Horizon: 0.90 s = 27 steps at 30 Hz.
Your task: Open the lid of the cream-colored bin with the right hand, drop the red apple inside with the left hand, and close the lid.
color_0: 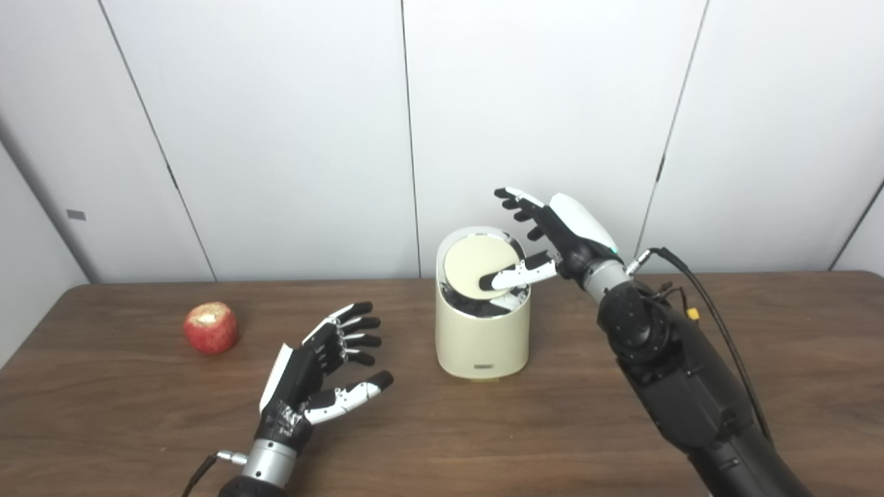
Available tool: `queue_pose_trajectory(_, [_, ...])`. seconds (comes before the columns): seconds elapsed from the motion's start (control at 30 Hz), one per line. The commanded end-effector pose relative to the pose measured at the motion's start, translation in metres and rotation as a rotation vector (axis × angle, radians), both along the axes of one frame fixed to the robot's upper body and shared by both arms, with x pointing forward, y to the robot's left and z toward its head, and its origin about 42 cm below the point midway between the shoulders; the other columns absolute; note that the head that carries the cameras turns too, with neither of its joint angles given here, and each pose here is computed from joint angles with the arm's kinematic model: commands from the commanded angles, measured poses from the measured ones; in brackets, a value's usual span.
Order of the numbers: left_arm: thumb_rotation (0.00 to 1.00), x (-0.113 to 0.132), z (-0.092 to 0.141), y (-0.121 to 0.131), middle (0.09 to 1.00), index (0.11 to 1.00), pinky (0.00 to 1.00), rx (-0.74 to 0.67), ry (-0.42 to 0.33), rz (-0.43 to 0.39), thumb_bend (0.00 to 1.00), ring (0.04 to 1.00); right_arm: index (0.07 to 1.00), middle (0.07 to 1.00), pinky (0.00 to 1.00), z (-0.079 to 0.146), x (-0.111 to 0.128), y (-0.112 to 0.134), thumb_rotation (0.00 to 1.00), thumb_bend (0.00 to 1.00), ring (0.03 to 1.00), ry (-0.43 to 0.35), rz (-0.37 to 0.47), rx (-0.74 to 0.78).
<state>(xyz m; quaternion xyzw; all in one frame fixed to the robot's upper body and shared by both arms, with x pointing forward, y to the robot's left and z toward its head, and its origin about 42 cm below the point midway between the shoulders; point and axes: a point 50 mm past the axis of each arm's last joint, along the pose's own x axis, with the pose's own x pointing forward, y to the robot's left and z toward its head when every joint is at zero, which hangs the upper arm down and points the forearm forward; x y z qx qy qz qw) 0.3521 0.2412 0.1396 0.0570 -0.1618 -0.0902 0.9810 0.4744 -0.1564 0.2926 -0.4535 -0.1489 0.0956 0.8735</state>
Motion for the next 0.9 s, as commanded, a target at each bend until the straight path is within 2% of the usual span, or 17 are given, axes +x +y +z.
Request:
queue_pose_trajectory(0.0, [0.09, 0.005, 0.018, -0.002, 0.775, 0.844, 0.60, -0.008, -0.067, -0.004, 0.68, 0.700, 0.903, 0.879, 0.76, 0.025, 0.003, 0.003, 0.29, 0.90, 0.851, -0.080, 0.028, -0.034])
queue_pose_trajectory(0.2, [0.10, 0.006, 0.018, -0.002, 0.776, 0.845, 0.60, -0.007, -0.071, -0.008, 0.68, 0.701, 0.916, 0.901, 0.71, 0.024, 0.000, 0.011, 0.29, 0.88, 0.863, -0.042, 0.047, -0.093])
queue_pose_trajectory(0.53, [0.08, 0.006, 0.019, -0.004, 0.776, 0.843, 0.60, -0.007, -0.067, -0.005, 0.67, 0.700, 0.914, 0.904, 0.75, 0.024, -0.007, 0.018, 0.27, 0.88, 0.860, -0.072, 0.052, -0.254])
queue_pose_trajectory(0.87, [0.08, 0.005, 0.020, -0.002, 0.778, 0.843, 0.59, -0.004, -0.071, -0.004, 0.67, 0.695, 0.896, 0.906, 0.74, 0.023, -0.011, 0.021, 0.25, 0.88, 0.860, -0.027, 0.043, -0.319])
